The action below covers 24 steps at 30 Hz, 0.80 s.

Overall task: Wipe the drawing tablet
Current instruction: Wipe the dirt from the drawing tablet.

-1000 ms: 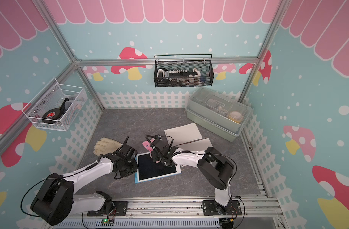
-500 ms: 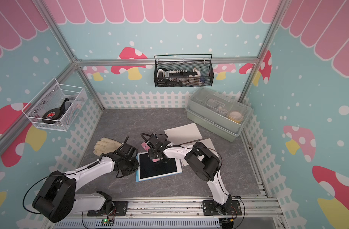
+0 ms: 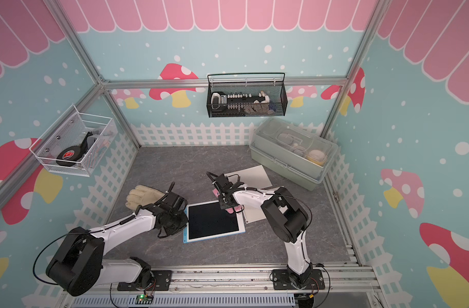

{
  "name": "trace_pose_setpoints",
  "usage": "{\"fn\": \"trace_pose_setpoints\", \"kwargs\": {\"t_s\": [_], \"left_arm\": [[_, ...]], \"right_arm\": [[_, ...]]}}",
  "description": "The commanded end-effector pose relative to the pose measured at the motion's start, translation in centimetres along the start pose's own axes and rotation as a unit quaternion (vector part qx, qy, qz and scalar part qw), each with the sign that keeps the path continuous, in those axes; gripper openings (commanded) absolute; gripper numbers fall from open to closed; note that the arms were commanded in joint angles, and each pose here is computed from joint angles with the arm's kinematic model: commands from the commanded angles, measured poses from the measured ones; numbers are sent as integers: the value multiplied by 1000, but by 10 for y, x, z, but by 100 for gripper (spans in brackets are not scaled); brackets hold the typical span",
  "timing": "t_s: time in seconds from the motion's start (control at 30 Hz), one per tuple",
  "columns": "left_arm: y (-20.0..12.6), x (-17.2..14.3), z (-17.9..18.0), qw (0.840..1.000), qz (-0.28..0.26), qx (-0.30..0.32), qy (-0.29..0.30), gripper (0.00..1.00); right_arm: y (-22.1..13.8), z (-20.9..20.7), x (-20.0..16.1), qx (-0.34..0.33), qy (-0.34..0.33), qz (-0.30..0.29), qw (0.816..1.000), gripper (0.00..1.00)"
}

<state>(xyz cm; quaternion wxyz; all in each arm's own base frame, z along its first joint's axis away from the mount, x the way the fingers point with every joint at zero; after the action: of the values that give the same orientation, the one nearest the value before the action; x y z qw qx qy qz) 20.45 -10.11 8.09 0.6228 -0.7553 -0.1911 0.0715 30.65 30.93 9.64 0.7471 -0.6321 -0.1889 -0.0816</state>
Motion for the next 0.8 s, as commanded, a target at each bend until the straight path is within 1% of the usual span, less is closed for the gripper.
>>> {"fn": "trace_pose_setpoints", "kwargs": {"t_s": [0.0,0.03,0.1,0.17,0.27,0.3,0.37,0.4,0.47,0.53,0.6,0.67,0.7,0.77], "left_arm": [[26,-37,50,988,76,136,-14,16],[25,-37,51,987,75,138,-15,16],[24,-37,52,987,73,140,-16,16],[24,-38,53,987,72,141,-19,16],[25,-39,55,986,73,145,-20,16],[25,-40,55,986,74,147,-21,15],[26,-40,56,986,75,147,-21,15],[25,-39,55,986,75,147,-21,15],[25,-39,55,986,73,147,-21,15],[25,-38,54,986,73,147,-20,15],[25,-37,53,986,74,148,-18,15],[25,-38,53,986,74,148,-17,15],[25,-38,53,986,74,149,-18,15],[25,-38,54,986,73,150,-19,15]], "right_arm": [[13,44,-17,34,-32,38,998,0],[16,43,-16,34,-19,39,998,0],[21,27,-13,17,8,42,999,0],[23,-4,-10,-8,32,52,998,0],[14,-57,-9,-42,59,54,996,0],[8,-71,-9,-50,60,51,996,0],[0,-84,-11,-64,42,45,996,0],[-2,-85,-12,-64,31,44,997,0],[1,-74,-16,-39,24,54,997,0],[6,-48,-20,-13,6,58,998,0],[9,-12,-22,17,-14,60,998,0],[12,8,-25,45,-6,68,997,0],[13,9,-27,49,4,70,996,0],[14,-8,-30,31,26,73,997,0]]}}
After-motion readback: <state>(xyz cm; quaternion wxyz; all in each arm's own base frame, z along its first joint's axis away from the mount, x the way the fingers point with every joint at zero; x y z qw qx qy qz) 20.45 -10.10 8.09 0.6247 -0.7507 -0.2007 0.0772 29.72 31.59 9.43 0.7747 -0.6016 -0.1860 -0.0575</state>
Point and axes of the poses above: each gripper's point midway between its finger pads, its own y axis out along the fingers, its own z axis along the line the jaws close on, x = y × z, the point moved 7 cm from there along -y, back along the fingers, and after that the axes turned 11 degrees about y, right-handed, at the moved point
